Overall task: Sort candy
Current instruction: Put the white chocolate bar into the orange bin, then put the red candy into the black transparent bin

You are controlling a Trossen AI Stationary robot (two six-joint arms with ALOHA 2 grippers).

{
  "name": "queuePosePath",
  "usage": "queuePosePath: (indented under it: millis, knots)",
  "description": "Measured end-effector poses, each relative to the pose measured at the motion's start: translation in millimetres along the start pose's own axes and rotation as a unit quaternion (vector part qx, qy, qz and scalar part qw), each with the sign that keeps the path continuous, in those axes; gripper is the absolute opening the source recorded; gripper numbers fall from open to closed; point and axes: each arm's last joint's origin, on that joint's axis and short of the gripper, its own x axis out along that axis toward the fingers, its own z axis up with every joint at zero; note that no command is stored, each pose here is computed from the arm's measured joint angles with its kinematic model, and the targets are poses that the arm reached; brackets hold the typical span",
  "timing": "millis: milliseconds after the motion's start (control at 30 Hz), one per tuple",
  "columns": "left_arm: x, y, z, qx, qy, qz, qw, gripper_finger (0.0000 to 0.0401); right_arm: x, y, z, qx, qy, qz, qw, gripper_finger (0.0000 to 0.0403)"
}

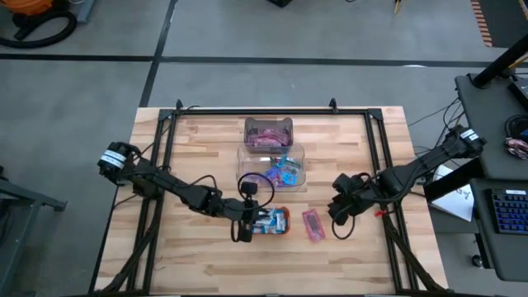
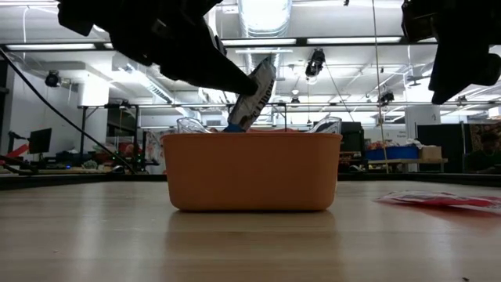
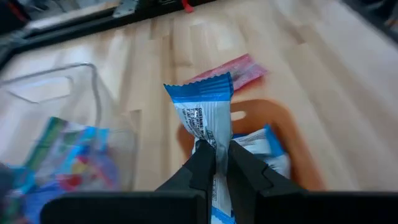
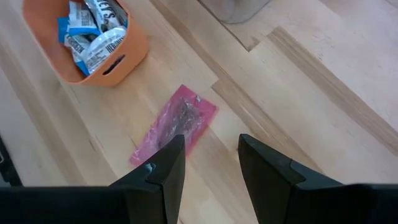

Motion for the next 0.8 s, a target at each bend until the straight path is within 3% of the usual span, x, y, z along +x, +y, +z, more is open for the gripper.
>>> queuePosePath:
  millis: [267, 800]
  knots:
    - [0.1, -1.2, -1.7, -0.040, 0.006, -0.025, 0.999, 0.0024, 1.4, 0.6, -0.1, 0.007, 0.001, -0.002, 1.000, 0.0141]
    - [0.0, -2.1, -4.1, -0.034, 0.019, -0.039, 0.999, 0.0141, 1.4, 1.5, 0.4, 0.019, -0.004, 0.002, 1.000, 0.0141]
